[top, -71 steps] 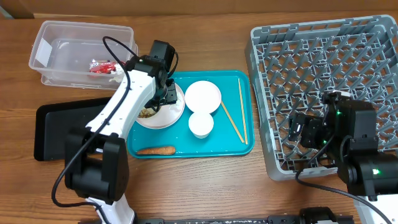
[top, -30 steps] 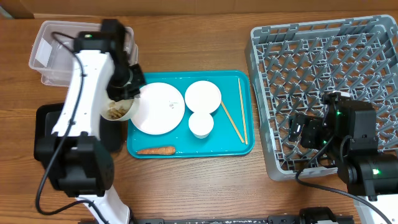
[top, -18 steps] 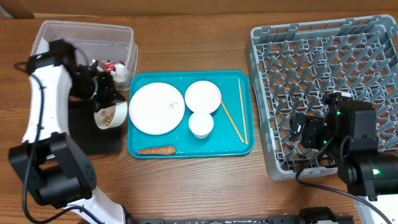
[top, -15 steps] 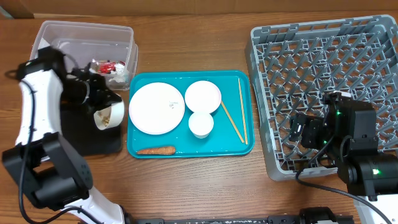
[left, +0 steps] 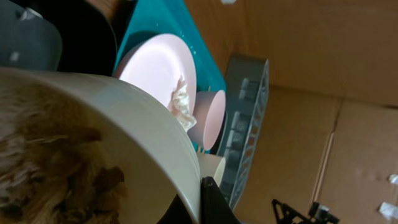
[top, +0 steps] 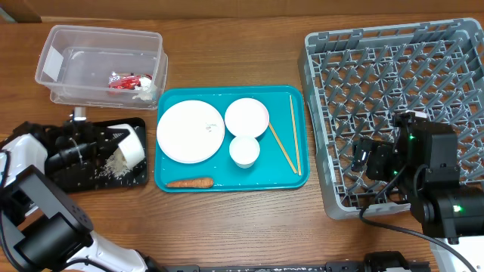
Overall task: Sort waste into correct bins and load items into the dishwasher
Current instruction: 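Tip the plate over the black tray to dump rice and mushrooms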
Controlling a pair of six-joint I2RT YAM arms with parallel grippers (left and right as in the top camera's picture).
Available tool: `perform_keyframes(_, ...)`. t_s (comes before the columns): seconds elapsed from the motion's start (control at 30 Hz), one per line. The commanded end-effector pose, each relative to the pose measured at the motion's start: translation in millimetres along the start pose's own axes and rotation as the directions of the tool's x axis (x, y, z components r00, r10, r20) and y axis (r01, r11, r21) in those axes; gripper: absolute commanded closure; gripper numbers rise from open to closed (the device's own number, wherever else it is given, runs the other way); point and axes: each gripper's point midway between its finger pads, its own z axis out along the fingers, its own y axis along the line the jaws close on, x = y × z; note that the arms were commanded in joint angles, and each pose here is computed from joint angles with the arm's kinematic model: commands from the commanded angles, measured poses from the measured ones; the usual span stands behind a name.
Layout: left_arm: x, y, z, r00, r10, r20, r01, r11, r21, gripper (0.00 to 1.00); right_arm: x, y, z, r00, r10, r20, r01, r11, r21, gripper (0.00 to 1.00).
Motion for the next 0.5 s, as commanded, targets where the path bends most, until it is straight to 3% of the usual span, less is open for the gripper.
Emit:
perform_keyframes(0.0,-4.6,-12.1,-9.1,0.999,-0.041,0.032,0.036,0.988,0.150,0.96,-9.2,0.5,-7.0,0.999,-0.001,0.033,0.001,1.000,0.000,0.00)
perform_keyframes(0.13,-6.2,-26.8,-16.8,0.995,-0.085,0.045,0.071,0.966,0.249,0.96,-7.9,0.2,-6.9,1.000,-0.001,0.027,0.001,1.000,0.002,0.00)
perform_keyframes(0.3,-5.5,-27.6,-16.9,0.995,-0.094,0.042,0.080,0.964,0.253,0.96,-7.5,0.1,-6.9,1.000,-0.001,0.026,0.001,1.000,0.002,0.00)
perform_keyframes(0.47,-2.6,-30.2,-17.4,0.984,-0.178,0.015,0.168,0.949,0.267,0.96,-7.4,0.1,-6.9,1.000,-0.001,0.025,0.001,1.000,0.002,0.00)
